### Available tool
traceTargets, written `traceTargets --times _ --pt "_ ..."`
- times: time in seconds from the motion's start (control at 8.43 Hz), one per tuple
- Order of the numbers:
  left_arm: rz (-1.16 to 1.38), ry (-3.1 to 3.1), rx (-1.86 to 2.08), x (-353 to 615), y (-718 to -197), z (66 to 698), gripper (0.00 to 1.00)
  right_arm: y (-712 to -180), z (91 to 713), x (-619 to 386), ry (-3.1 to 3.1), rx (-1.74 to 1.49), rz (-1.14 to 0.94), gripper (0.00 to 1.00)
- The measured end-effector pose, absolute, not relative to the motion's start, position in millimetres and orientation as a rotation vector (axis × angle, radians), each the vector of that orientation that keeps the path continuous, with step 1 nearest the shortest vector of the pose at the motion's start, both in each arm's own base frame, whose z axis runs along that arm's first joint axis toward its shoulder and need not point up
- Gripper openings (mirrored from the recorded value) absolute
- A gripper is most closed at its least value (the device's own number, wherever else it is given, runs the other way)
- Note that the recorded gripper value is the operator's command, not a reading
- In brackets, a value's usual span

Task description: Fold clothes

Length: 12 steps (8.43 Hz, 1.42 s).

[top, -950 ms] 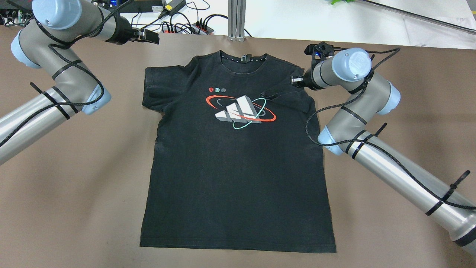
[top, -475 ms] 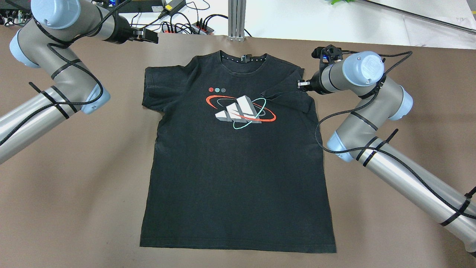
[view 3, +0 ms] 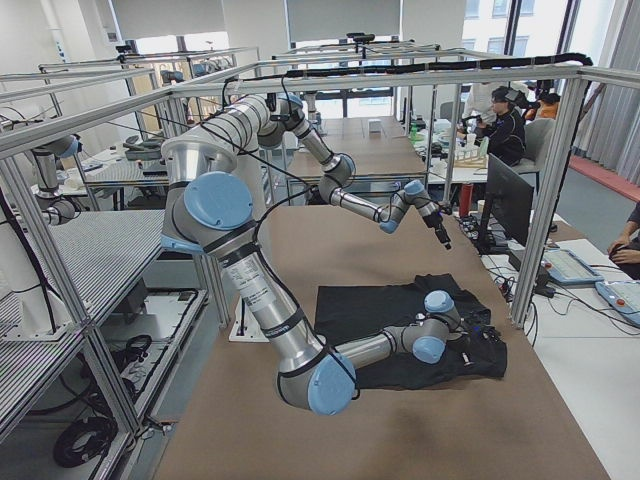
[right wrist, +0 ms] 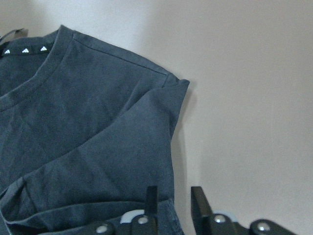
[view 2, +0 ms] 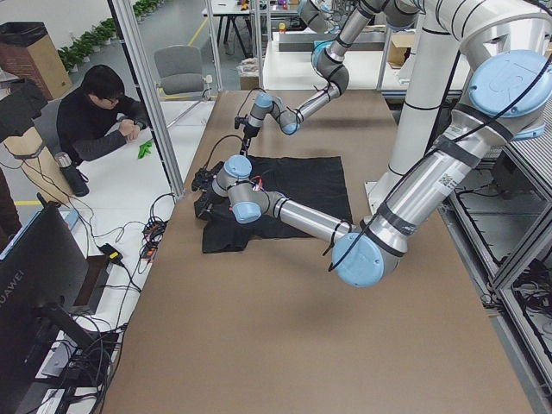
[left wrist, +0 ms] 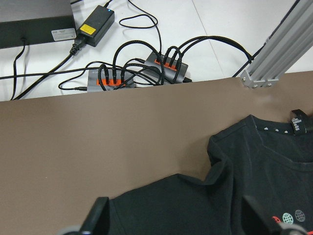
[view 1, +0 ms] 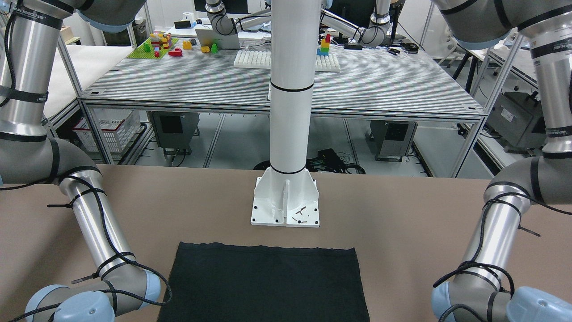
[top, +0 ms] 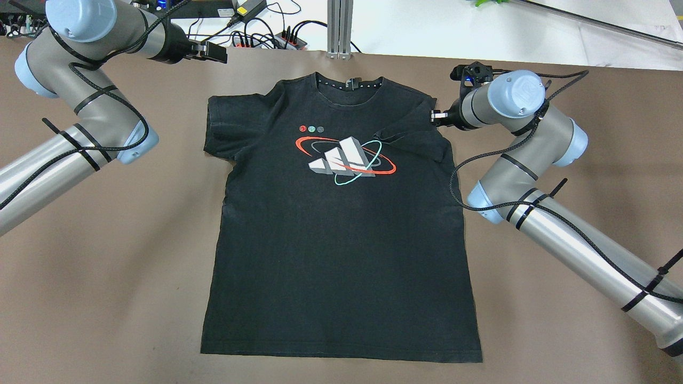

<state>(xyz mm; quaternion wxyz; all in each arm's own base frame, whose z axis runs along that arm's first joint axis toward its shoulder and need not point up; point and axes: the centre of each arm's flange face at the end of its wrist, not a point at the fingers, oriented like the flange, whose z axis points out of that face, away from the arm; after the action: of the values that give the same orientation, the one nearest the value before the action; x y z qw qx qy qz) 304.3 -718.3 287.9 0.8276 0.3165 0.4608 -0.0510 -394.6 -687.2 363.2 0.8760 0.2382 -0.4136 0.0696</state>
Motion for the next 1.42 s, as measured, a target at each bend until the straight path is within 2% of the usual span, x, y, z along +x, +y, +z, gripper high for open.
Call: traceTargets --times 0.47,0.83,1.07,1.19,1.42 --pt "-0.105 0.985 0.678 306.6 -719.3 279.0 0.95 -705.4 373.2 -403.2 -0.817 0.488 0.178 0.61" --pt "-0.105 0.987 0.681 307.2 -720.2 275.5 0.95 -704.8 382.8 -408.7 -0.811 0.461 0.212 0.61" --pt "-0.104 0.989 0.683 307.5 -720.7 272.2 0.95 -704.1 383.4 -410.2 -0.812 0.456 0.22 0.54" --pt "-0.104 0.99 0.684 307.6 -720.9 271.0 0.95 -703.7 383.5 -411.0 -0.813 0.455 0.22 0.46" --pt "-0.104 0.991 0.685 307.9 -721.3 269.2 0.95 -702.7 382.6 -413.2 -0.815 0.454 0.22 0.47"
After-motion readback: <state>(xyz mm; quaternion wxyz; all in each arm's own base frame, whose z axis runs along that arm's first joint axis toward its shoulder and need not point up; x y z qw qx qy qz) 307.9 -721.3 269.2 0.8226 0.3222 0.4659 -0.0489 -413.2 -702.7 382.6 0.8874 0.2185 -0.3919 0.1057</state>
